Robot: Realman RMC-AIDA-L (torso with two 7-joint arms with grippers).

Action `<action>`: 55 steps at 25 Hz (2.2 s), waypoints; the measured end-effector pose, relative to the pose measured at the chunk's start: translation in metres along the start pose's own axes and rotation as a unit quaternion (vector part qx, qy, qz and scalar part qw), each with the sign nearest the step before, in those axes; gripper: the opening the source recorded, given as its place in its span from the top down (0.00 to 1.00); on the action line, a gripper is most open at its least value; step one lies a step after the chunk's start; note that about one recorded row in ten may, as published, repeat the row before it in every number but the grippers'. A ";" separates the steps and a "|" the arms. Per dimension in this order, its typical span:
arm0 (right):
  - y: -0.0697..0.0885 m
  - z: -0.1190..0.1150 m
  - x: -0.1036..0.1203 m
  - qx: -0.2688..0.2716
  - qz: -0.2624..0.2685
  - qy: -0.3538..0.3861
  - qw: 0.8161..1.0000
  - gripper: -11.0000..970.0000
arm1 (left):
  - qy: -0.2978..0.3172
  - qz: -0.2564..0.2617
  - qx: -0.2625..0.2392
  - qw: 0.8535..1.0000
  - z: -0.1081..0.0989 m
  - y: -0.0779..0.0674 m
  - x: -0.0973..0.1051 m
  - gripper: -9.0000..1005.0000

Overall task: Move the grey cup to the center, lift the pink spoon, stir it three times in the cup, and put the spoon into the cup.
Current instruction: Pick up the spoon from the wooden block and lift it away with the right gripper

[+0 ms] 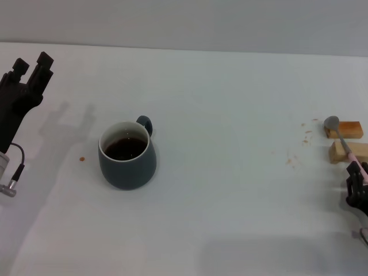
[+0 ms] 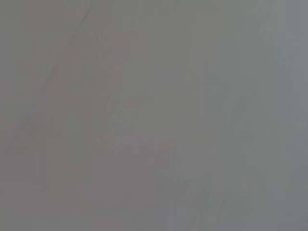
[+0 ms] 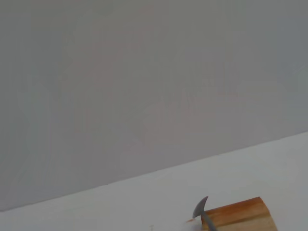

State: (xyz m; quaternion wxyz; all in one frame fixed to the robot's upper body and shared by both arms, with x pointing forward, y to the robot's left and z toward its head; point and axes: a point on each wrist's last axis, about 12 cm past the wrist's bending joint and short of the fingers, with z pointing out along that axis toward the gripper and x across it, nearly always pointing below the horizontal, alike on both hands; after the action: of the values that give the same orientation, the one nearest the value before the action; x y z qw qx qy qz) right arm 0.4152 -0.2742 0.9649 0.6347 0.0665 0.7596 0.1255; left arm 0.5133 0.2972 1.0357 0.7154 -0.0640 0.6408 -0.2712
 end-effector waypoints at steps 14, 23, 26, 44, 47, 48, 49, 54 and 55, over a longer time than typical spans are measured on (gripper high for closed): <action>0.001 0.001 -0.004 -0.004 -0.001 -0.013 1.000 0.85 | 0.001 0.000 0.000 1.000 0.002 0.000 0.000 0.31; 0.001 0.001 -0.003 -0.007 -0.003 -0.008 1.000 0.85 | 0.001 0.000 0.000 1.000 0.002 0.000 0.000 0.31; 0.001 0.001 -0.002 -0.010 -0.004 -0.007 1.000 0.85 | 0.002 0.000 -0.001 1.000 0.002 0.000 0.000 0.31; 0.001 0.001 0.001 -0.010 -0.005 0.009 1.000 0.82 | 0.004 0.000 -0.003 1.000 0.001 0.001 0.001 0.31; 0.001 0.002 0.002 -0.009 -0.006 0.012 1.000 0.82 | 0.004 0.000 -0.003 1.000 0.001 0.001 0.001 0.31; 0.001 0.002 0.002 -0.009 -0.006 0.012 1.000 0.82 | 0.004 0.000 -0.003 1.000 0.001 0.001 0.001 0.31; 0.001 0.002 0.002 -0.009 -0.006 0.012 1.000 0.82 | 0.004 0.000 -0.003 1.000 0.001 0.000 0.001 0.31; 0.001 0.002 0.002 -0.009 -0.006 0.013 1.000 0.82 | 0.003 0.000 -0.002 1.000 0.001 0.000 0.001 0.31; 0.001 0.002 0.002 -0.009 -0.006 0.013 1.000 0.82 | 0.004 -0.001 -0.002 1.000 0.001 0.000 0.001 0.31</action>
State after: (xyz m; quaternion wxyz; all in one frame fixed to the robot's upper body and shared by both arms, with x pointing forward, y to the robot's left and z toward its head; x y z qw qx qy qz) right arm 0.4162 -0.2723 0.9629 0.6259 0.0548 0.7671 0.1297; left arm 0.5145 0.2967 1.0350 0.7128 -0.0650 0.6439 -0.2703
